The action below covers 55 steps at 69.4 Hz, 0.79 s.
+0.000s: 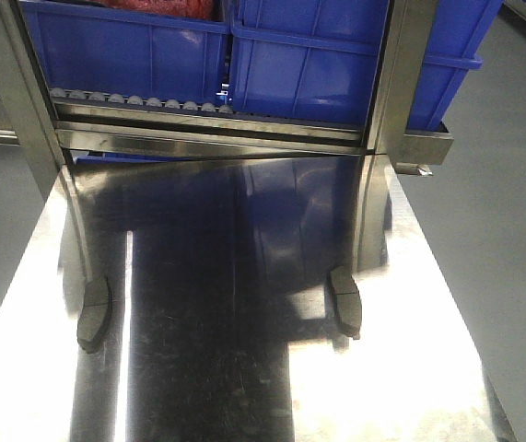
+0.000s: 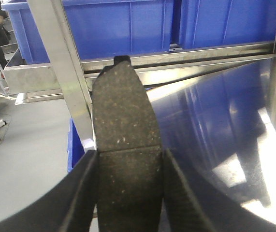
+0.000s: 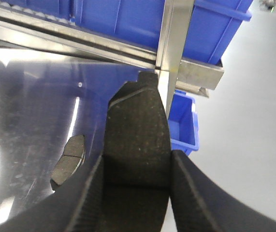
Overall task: Move and align brake pads A on conveyor
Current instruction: 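Close the right gripper on the pad and lift it off the table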
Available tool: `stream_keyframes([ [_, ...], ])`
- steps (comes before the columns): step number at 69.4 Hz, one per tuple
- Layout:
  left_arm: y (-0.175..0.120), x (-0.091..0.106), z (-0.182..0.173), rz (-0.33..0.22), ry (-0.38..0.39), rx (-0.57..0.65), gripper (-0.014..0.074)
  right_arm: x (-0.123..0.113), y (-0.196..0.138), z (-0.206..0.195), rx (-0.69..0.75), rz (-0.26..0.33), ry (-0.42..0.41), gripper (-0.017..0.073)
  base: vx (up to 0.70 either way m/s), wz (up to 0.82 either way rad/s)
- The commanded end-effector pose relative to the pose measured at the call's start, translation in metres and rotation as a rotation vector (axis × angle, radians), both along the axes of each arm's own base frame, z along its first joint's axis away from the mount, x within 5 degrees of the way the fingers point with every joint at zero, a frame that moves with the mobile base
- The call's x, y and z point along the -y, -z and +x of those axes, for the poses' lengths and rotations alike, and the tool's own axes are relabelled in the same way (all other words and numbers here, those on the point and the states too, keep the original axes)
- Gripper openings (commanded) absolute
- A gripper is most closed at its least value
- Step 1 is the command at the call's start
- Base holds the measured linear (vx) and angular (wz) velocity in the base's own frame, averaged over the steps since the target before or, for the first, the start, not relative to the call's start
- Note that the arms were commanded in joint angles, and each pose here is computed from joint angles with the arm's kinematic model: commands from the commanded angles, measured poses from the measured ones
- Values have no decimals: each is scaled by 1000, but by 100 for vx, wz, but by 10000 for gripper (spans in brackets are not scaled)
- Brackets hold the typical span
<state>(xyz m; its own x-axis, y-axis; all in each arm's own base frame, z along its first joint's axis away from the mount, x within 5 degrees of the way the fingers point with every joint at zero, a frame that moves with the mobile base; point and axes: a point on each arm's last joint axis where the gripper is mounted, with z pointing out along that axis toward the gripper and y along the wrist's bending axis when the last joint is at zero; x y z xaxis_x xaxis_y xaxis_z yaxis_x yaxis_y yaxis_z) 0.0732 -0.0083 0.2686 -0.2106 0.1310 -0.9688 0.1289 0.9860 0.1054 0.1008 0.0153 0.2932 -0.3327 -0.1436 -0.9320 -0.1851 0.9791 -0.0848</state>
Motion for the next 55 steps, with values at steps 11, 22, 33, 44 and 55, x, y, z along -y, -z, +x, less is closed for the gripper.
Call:
stream_keyframes([
  [11,-19,0,1,-26,-2,126,183,2,-18,-8,198,18,6,94,0,0],
  [22,-19,0,1,-26,-2,126,183,2,-19,-8,205,19,6,94,0,0],
  [33,-19,0,1,-26,-2,126,183,2,-19,-8,205,19,6,94,0,0],
  [44,-19,0,1,-26,-2,126,183,2,-19,-8,205,19,6,94,0,0],
  [55,-19,0,1,-26,-2,126,183,2,-19,-8,205,19,6,94,0,0],
])
